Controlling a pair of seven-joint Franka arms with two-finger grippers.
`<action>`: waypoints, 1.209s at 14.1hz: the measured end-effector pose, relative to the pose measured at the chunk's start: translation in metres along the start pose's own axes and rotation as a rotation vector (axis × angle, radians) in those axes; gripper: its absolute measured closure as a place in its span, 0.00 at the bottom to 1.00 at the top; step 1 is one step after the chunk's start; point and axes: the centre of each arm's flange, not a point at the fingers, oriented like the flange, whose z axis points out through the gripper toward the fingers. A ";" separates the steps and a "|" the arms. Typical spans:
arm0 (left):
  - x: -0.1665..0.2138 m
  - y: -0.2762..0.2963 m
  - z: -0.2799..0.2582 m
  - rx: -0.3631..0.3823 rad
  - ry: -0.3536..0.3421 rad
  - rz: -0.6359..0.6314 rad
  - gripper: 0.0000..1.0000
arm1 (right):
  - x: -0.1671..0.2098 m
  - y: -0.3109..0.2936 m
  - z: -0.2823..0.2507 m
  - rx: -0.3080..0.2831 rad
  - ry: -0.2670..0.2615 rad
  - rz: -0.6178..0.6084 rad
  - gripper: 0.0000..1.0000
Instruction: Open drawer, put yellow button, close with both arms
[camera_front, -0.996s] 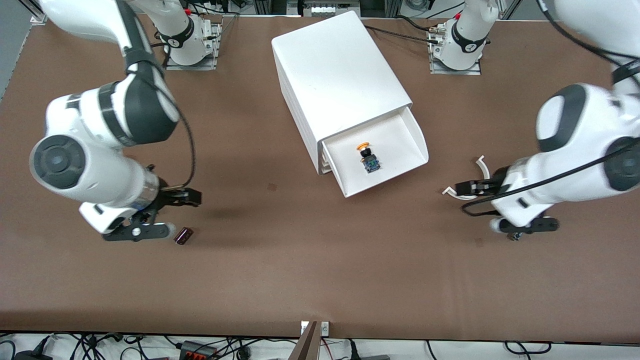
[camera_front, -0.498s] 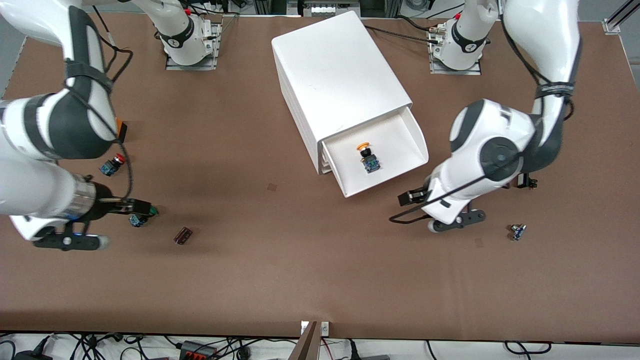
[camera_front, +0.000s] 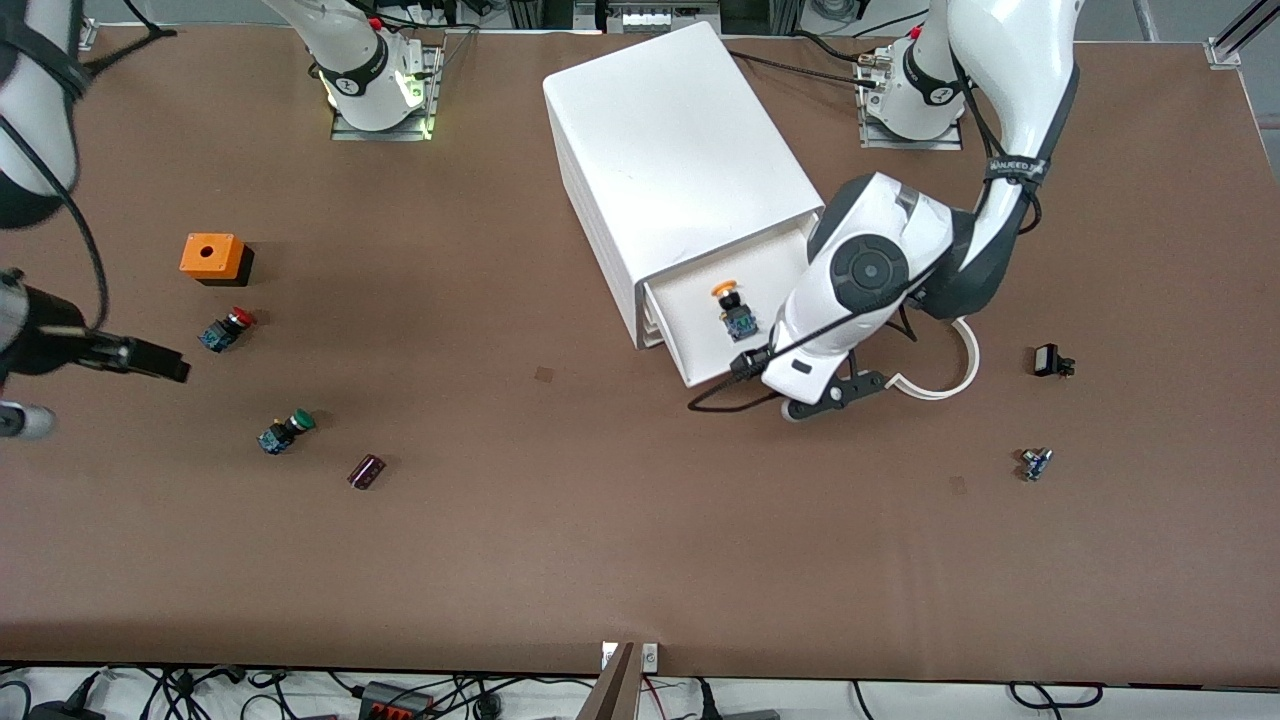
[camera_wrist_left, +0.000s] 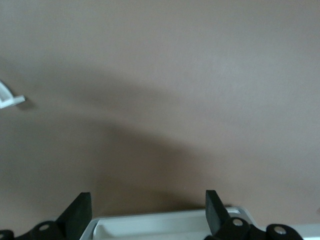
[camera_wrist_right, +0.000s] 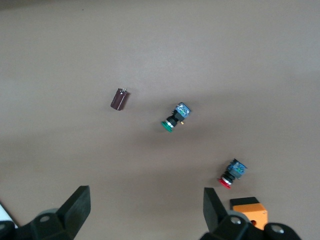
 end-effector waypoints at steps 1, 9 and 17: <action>-0.014 -0.001 0.001 0.011 -0.008 0.014 0.00 | -0.008 0.005 -0.009 0.002 0.007 -0.011 0.00; -0.096 0.006 0.011 0.054 -0.052 0.101 0.00 | -0.049 0.029 -0.032 -0.013 0.014 -0.080 0.00; -0.110 0.011 0.017 0.062 -0.069 0.117 0.00 | -0.103 0.032 -0.016 -0.012 -0.008 -0.086 0.00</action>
